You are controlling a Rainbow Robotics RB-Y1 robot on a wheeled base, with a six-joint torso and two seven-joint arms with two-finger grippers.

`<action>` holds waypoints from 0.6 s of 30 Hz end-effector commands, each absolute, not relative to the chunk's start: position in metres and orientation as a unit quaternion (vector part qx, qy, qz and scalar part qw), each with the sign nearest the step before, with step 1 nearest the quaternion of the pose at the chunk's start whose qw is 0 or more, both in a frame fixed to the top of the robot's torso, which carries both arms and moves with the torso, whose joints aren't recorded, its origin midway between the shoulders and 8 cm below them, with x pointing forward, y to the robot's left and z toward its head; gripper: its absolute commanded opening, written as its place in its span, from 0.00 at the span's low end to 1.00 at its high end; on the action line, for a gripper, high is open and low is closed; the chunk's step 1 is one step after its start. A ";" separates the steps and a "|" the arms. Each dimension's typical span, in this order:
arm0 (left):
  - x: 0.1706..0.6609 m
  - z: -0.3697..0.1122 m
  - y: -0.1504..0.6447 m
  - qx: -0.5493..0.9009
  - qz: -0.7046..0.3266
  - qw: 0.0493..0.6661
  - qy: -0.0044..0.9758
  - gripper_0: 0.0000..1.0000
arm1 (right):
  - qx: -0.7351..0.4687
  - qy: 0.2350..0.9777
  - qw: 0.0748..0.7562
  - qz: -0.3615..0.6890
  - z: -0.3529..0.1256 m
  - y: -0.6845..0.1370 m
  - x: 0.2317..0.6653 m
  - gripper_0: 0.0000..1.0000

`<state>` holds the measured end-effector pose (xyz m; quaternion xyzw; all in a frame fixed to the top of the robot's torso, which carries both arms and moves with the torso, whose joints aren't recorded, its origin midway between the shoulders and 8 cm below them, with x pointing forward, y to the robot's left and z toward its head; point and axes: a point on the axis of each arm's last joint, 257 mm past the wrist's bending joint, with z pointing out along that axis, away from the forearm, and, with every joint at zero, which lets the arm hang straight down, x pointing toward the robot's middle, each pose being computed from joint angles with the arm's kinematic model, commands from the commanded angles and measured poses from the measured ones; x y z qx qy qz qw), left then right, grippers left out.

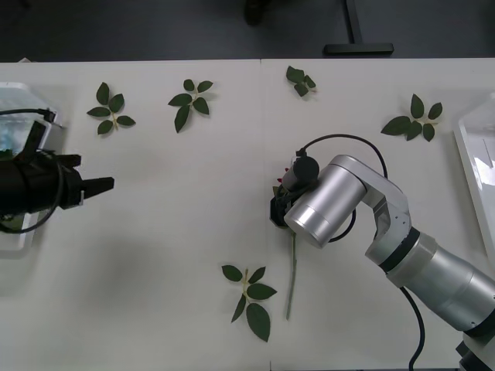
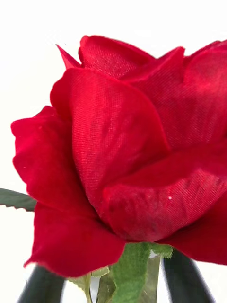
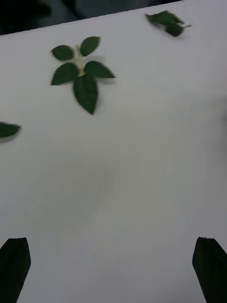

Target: Place the red flowers into the right box and the blue flowers into the left box. If a person shows an open palm, hand one flower to the person first, then continue sorting.

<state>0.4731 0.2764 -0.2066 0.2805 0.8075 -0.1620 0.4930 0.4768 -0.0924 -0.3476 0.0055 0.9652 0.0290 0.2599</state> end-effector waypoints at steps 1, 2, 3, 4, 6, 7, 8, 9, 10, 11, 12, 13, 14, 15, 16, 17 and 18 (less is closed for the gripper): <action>0.432 -0.208 0.224 0.289 -0.233 0.507 0.778 1.00 | -0.002 0.958 0.283 0.044 -0.329 -0.066 0.485 0.00; 0.423 -0.204 0.214 0.297 -0.249 0.512 0.767 1.00 | -0.001 0.958 0.284 0.043 -0.329 -0.067 0.486 0.00; 0.416 -0.200 0.206 0.303 -0.260 0.515 0.759 1.00 | 0.000 0.958 0.284 0.044 -0.329 -0.067 0.486 0.00; 0.411 -0.199 0.202 0.309 -0.266 0.515 0.754 1.00 | 0.000 0.958 0.284 0.043 -0.330 -0.067 0.486 0.00; 0.395 -0.190 0.183 0.333 -0.291 0.516 0.734 1.00 | 0.000 0.957 0.286 0.043 -0.329 -0.068 0.488 0.00; 0.387 -0.186 0.174 0.340 -0.308 0.514 0.725 1.00 | 0.000 0.957 0.286 0.043 -0.328 -0.067 0.488 0.00; 0.382 -0.180 0.165 0.343 -0.325 0.516 0.715 1.00 | 0.000 0.957 0.287 0.042 -0.328 -0.068 0.489 0.00; 0.377 -0.174 0.155 0.347 -0.339 0.520 0.703 1.00 | 0.000 0.957 0.288 0.040 -0.326 -0.070 0.490 0.00; 0.374 -0.171 0.150 0.350 -0.346 0.523 0.696 1.00 | -0.001 0.957 0.289 0.040 -0.326 -0.070 0.491 0.00; 0.370 -0.166 0.142 0.356 -0.354 0.529 0.684 1.00 | -0.001 0.956 0.292 0.037 -0.323 -0.073 0.493 0.00; 0.370 -0.163 0.139 0.361 -0.353 0.533 0.679 1.00 | 0.000 0.955 0.293 0.039 -0.322 -0.073 0.494 0.00; 0.368 -0.160 0.137 0.369 -0.350 0.538 0.672 1.00 | 0.002 0.955 0.294 0.039 -0.320 -0.074 0.496 0.00; 0.368 -0.159 0.136 0.371 -0.350 0.540 0.669 1.00 | 0.006 0.955 0.293 0.040 -0.318 -0.078 0.499 0.00; 0.368 -0.158 0.136 0.371 -0.350 0.542 0.668 1.00 | 0.011 0.955 0.294 0.042 -0.312 -0.080 0.503 0.00; 0.369 -0.157 0.137 0.369 -0.349 0.543 0.669 1.00 | 0.013 0.955 0.294 0.042 -0.309 -0.085 0.506 0.00; 0.370 -0.158 0.138 0.368 -0.349 0.544 0.669 1.00 | 0.019 0.954 0.295 0.044 -0.301 -0.092 0.512 0.00; 0.371 -0.157 0.139 0.367 -0.347 0.545 0.669 1.00 | 0.022 0.954 0.295 0.046 -0.297 -0.095 0.515 0.00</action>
